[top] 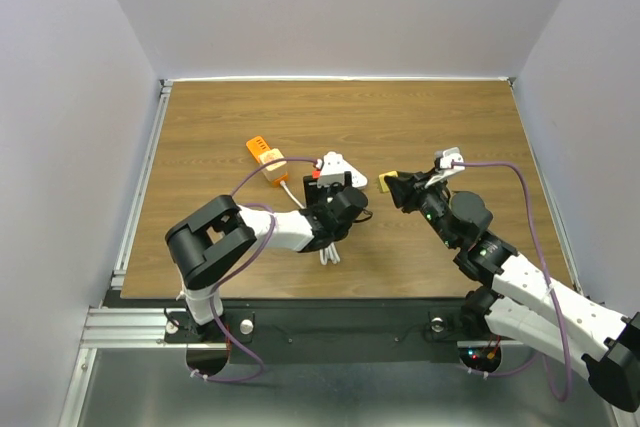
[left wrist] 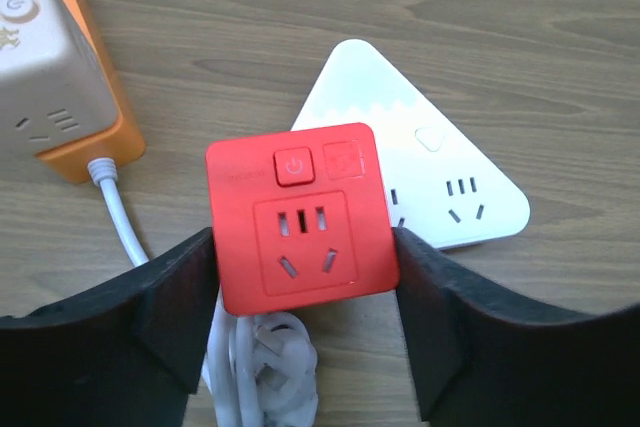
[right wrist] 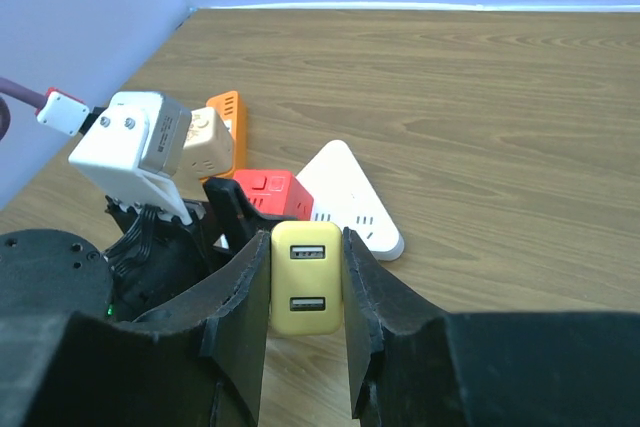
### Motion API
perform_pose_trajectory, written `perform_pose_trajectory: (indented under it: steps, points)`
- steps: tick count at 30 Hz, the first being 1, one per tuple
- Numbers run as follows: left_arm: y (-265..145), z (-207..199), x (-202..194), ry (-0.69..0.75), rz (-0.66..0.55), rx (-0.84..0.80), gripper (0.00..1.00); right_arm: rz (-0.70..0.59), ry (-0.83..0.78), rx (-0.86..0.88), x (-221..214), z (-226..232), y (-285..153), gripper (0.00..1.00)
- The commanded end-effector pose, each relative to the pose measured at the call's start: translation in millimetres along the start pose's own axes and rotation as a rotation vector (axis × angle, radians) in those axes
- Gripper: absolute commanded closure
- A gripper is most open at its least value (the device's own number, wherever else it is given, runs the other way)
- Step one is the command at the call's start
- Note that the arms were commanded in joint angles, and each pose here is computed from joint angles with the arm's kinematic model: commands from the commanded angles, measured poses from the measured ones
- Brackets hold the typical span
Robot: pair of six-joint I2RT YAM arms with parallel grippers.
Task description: Insert the plug
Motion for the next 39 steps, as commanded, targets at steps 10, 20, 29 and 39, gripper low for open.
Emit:
perform_pose_trajectory:
  steps: [10,20,29,39]
  points:
    - [-4,-7,8,0.259,-0.099,-0.289,0.91,0.082,-0.101,0.045,-18,5,20,1.0]
    - [1,-6,-4,0.311,-0.063,-0.643,0.99,0.092,-0.15,-0.056,-34,-16,30,1.0]
    - [-3,-36,8,0.477,-0.016,-0.839,0.98,0.128,-0.211,-0.031,-52,-17,40,0.99]
    - [4,-41,11,0.678,0.079,-0.876,0.86,0.14,-0.246,-0.062,-60,-26,41,1.0]
Point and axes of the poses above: each gripper's point midway between its finger pads, its own y axis out along the fingers, its own z axis along the line the jaws close on, x = y × z, the point moved 2 cm from there along -y, back along the fingers, and after that the axes turned 4 degrees about y, right-handed, at the moved point
